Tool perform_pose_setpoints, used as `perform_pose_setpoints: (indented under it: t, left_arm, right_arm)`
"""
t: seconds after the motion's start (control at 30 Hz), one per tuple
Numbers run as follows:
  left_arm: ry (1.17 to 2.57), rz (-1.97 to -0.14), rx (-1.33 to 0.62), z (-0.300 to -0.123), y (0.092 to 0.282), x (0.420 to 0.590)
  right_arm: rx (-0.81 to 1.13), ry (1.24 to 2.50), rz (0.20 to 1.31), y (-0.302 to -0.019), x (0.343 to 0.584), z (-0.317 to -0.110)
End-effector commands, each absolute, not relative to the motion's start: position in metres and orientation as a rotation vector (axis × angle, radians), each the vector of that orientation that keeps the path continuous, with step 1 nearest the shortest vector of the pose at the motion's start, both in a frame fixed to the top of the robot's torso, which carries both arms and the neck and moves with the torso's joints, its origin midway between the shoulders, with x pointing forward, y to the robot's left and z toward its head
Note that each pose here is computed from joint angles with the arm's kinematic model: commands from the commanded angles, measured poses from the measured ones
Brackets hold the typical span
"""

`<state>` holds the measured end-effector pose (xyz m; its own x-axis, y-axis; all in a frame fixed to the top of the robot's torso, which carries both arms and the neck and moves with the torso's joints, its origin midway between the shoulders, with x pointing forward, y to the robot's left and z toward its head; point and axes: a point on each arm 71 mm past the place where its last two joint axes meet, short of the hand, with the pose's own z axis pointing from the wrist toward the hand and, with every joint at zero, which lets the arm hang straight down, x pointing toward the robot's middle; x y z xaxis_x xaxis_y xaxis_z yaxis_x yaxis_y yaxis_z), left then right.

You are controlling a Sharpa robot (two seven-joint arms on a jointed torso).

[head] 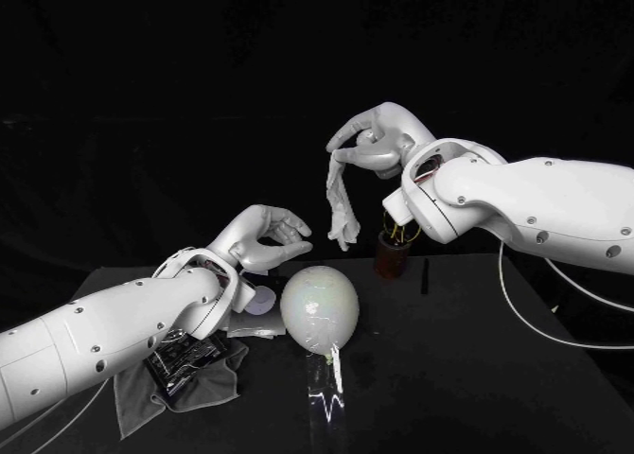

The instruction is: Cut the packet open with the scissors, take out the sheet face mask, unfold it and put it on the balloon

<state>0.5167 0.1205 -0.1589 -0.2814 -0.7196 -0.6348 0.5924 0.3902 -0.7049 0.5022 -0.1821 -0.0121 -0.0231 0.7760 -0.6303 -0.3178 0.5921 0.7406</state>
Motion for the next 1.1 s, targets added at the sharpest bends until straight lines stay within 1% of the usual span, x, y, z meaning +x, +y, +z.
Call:
perform_pose_setpoints:
  t: [0.03, 0.23, 0.43, 0.87, 1.1]
  left_arm:
    - [1.33, -1.237, -0.1, -0.158, 0.118, 0.518]
    - [1.363, -1.217, -0.104, -0.16, 0.109, 0.519]
    - [1.386, -1.206, -0.112, -0.162, 0.104, 0.521]
    - [1.411, -1.161, -0.168, -0.166, 0.107, 0.531]
    - [1.415, -1.172, -0.181, -0.166, 0.105, 0.532]
  right_arm:
    - [0.444, 1.308, 0.927, -0.18, 0.501, -0.011]
    - [0.443, 1.308, 0.936, -0.178, 0.499, -0.011]
    - [0.445, 1.312, 0.95, -0.175, 0.498, -0.011]
    - [0.457, 1.325, 0.975, -0.17, 0.498, -0.012]
    - [0.46, 1.325, 0.978, -0.17, 0.498, -0.012]
